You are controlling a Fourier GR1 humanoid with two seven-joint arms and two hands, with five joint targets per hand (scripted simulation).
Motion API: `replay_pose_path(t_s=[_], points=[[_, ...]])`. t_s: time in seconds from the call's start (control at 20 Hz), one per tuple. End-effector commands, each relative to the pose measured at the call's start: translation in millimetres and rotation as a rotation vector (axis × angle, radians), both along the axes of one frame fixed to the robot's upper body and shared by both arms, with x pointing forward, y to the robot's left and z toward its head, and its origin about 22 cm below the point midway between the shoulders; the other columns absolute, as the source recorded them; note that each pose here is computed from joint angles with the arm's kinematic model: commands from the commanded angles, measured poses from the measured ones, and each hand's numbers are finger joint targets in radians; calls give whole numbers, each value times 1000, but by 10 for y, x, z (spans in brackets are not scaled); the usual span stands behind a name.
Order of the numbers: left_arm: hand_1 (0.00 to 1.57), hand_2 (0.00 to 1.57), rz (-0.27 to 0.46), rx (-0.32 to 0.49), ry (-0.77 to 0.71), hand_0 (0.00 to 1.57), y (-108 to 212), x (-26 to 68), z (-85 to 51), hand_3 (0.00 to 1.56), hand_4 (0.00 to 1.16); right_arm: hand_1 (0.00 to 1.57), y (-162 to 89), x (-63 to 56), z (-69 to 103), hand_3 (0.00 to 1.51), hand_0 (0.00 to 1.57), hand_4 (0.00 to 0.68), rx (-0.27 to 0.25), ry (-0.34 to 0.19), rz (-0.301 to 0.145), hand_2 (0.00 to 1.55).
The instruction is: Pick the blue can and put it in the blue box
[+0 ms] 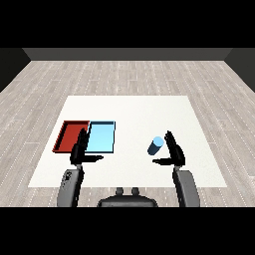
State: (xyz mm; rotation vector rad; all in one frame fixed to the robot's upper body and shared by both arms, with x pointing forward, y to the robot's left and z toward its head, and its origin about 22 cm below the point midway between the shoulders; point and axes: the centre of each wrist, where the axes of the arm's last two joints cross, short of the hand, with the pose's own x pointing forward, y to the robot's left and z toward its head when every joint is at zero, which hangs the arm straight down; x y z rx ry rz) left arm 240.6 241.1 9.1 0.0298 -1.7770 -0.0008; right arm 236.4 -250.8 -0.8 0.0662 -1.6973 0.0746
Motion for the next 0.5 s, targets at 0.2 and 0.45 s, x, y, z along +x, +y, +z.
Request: replay_pose_path(t_s=[0.2, 0.45], points=[[0, 0, -4, -8, -144, 0, -206, -55, -172, 0, 0, 0, -51, -9, -127, 0, 0, 0, 97, -140, 63, 0], [0, 0, 15, -18, -151, 0, -157, -85, 40, 0, 0, 0, -42, 17, -241, 0, 0, 0, 63, -136, 67, 0]])
